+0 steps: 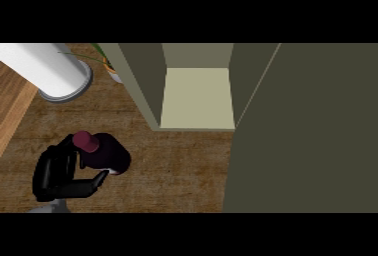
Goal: Pick up the wine, place it into the cabinet and close the cabinet
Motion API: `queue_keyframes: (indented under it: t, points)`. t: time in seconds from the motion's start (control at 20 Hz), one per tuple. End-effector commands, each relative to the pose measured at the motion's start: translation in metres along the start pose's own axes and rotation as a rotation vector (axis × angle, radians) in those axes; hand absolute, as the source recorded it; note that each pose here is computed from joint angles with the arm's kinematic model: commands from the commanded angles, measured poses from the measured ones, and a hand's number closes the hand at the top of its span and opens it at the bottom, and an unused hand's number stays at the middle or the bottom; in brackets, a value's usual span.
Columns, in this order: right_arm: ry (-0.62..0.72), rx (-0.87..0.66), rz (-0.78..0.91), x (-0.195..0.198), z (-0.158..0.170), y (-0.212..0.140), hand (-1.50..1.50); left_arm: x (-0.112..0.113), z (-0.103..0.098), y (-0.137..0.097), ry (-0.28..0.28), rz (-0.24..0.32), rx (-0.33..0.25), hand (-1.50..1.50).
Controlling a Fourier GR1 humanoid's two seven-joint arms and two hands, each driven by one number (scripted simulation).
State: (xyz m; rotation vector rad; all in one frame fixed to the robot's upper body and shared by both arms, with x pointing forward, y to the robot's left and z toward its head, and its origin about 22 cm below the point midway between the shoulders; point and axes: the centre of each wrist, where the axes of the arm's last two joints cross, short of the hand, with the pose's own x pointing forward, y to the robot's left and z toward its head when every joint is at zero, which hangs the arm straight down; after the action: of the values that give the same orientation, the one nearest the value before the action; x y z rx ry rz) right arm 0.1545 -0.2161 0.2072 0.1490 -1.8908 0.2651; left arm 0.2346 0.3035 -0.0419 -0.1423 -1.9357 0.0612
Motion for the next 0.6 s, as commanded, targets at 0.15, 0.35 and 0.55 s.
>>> queue_keyframes:
  t: [0.15, 0.35, 0.55]
  points:
    - [-0.040, 0.031, -0.050, 0.015, 0.021, 0.002, -1.50, 0.057, -0.016, -0.045, -0.016, 0.066, -0.042, 1.50]
    - [-0.045, 0.018, -0.046, 0.001, 0.018, 0.003, -1.50, 0.069, -0.024, -0.074, 0.017, 0.031, -0.082, 1.50]
    - [-0.055, 0.037, -0.065, -0.002, 0.018, -0.010, -1.50, 0.081, -0.033, -0.101, 0.052, 0.072, -0.121, 1.50]
